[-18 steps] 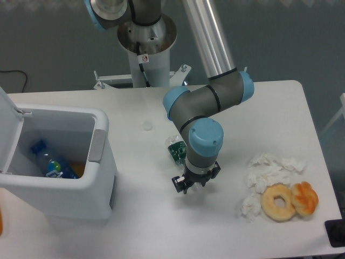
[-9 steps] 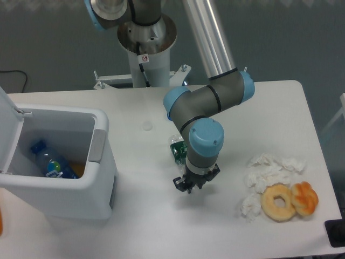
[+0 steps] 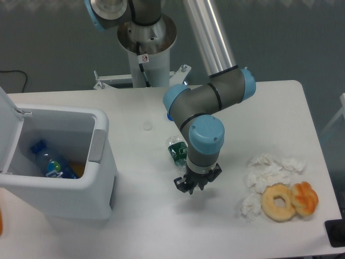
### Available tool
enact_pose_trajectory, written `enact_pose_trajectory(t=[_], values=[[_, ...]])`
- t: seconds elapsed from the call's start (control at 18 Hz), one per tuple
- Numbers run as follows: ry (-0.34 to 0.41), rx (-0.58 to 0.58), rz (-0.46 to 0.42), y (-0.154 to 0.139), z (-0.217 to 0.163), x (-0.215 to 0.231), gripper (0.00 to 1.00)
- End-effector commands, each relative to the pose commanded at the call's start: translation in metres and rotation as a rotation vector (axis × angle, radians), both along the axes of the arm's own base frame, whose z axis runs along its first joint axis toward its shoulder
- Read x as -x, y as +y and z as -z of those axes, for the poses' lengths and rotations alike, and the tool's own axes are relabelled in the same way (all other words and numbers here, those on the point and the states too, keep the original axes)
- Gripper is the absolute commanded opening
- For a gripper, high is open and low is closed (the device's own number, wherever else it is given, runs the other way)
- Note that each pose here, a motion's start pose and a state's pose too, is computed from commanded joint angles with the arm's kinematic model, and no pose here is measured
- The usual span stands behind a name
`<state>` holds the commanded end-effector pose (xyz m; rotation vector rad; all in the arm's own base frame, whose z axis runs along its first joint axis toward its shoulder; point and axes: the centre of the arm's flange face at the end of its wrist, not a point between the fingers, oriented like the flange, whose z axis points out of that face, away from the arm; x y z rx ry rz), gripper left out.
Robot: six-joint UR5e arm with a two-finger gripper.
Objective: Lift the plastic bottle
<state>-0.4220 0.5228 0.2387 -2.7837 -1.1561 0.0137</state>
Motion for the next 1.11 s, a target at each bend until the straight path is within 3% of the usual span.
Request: enact_pose_trajectory(t=[0.11,0.17,0.39,0.56,0.78,1.11], values=[[0.029,-0.010,0.070,0.003,-0.018,-0.007,0.25],[0.071,-0.028,0.148,0.001,-0.046,-0.012,0.25],[0.143,-0.014,0.331,0.000,-0.074,-0.021,0.25],[0.190,-0.015,0.428,-0.001,-0.092,-0.023,0.25],[0.294,-0.054,0.507,0.002,-0.156,-0.031,0.25],[0.409,-0.009,0.784,-0.014,-0.198,-0.038,0.25]])
